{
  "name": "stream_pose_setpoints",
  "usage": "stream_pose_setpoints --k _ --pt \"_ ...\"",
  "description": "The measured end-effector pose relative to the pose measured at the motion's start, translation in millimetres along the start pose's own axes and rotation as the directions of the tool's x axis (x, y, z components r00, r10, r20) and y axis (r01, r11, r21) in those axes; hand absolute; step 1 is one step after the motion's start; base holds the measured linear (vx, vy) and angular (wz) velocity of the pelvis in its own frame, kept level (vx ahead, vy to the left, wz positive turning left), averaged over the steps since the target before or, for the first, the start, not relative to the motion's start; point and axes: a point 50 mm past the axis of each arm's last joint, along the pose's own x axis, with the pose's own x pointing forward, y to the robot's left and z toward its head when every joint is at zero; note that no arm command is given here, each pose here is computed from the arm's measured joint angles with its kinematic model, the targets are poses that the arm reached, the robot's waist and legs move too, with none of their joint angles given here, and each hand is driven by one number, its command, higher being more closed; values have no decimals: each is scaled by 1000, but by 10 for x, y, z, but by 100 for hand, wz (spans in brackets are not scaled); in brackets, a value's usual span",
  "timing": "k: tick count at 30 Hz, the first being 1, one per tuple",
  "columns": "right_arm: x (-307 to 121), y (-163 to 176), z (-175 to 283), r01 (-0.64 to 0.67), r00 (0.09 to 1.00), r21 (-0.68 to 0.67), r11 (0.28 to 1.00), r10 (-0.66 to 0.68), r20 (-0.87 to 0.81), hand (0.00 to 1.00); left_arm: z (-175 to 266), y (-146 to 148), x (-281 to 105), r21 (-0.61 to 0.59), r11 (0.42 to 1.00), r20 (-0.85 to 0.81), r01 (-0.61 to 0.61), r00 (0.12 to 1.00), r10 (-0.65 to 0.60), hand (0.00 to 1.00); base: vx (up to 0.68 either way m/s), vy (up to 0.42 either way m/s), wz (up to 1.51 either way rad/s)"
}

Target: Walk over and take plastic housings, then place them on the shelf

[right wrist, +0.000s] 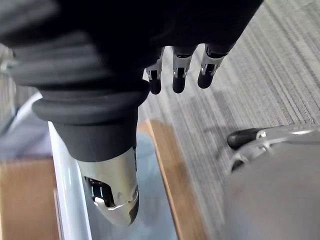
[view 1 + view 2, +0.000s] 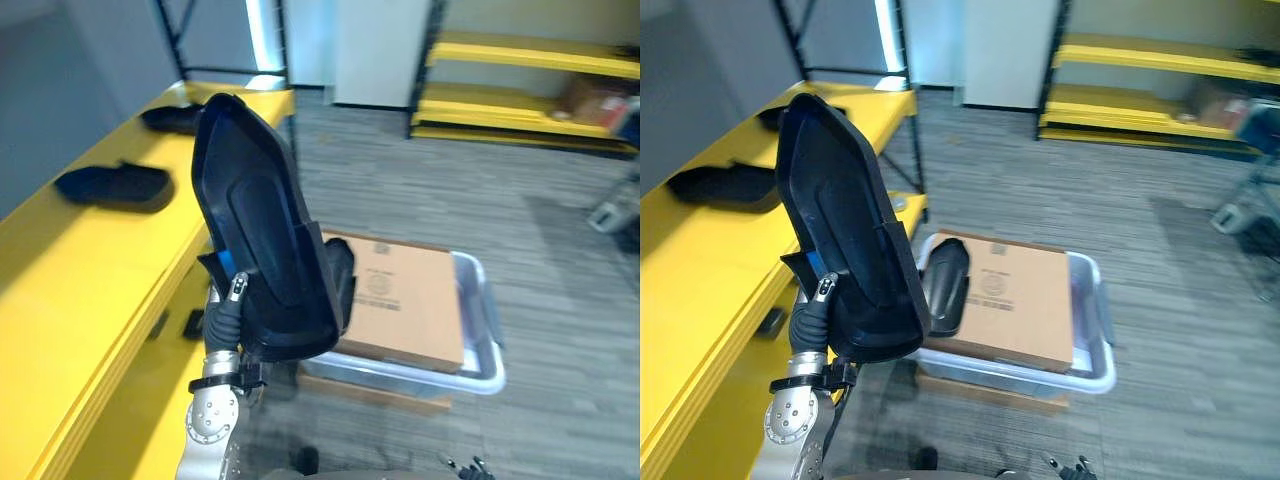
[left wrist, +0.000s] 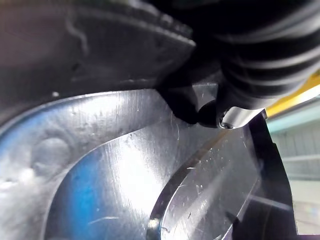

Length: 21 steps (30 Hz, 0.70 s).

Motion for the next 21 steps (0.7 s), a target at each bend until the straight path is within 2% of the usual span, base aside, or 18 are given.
stream_pose_setpoints --k 3,8,13,15,21 --pt "55 64 276 -25 995 -21 999 27 97 0 -14 -10 -10 -46 999 -11 -25 1000 25 100 -19 55 167" --pt "98 284 424 -82 988 -48 995 88 129 0 -63 -90 -20 -66 998 -20 6 1000 -7 100 63 98 95" --pt "89 432 393 -114 987 -67 991 121 102 0 -202 -267 31 -84 993 -67 81 994 -87 100 165 164 60" --pt "94 475 341 -126 988 -82 989 132 74 0 -200 -353 122 -60 987 -44 149 987 -152 100 223 135 78" --pt "60 447 217 -120 991 -91 989 124 40 0 -217 -475 193 -50 976 -35 210 977 -212 100 199 32 102"
